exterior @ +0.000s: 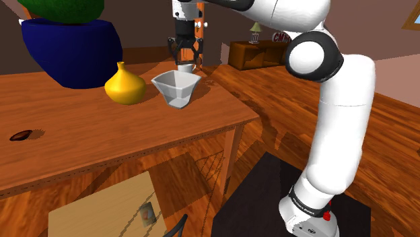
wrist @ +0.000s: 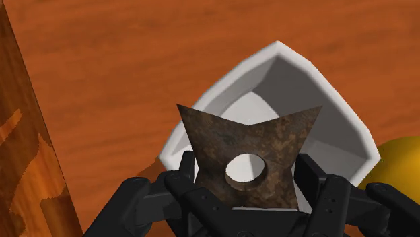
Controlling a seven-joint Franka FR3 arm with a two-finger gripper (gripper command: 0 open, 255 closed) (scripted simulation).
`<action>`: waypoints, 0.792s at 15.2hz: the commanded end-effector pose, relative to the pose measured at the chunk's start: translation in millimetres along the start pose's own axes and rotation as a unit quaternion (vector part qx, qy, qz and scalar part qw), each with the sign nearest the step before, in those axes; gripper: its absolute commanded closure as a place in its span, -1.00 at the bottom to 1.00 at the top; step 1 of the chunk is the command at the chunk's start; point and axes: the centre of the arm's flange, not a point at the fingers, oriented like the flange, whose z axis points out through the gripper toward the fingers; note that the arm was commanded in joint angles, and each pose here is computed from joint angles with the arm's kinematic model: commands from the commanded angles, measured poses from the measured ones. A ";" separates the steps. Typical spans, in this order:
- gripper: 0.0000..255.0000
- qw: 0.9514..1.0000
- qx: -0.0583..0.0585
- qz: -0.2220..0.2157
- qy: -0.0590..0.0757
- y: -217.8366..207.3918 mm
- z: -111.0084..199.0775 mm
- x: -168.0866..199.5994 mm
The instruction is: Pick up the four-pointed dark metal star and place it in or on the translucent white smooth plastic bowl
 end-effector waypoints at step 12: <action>1.00 1.000 0.000 0.001 0.000 -37.8 45.9 25.7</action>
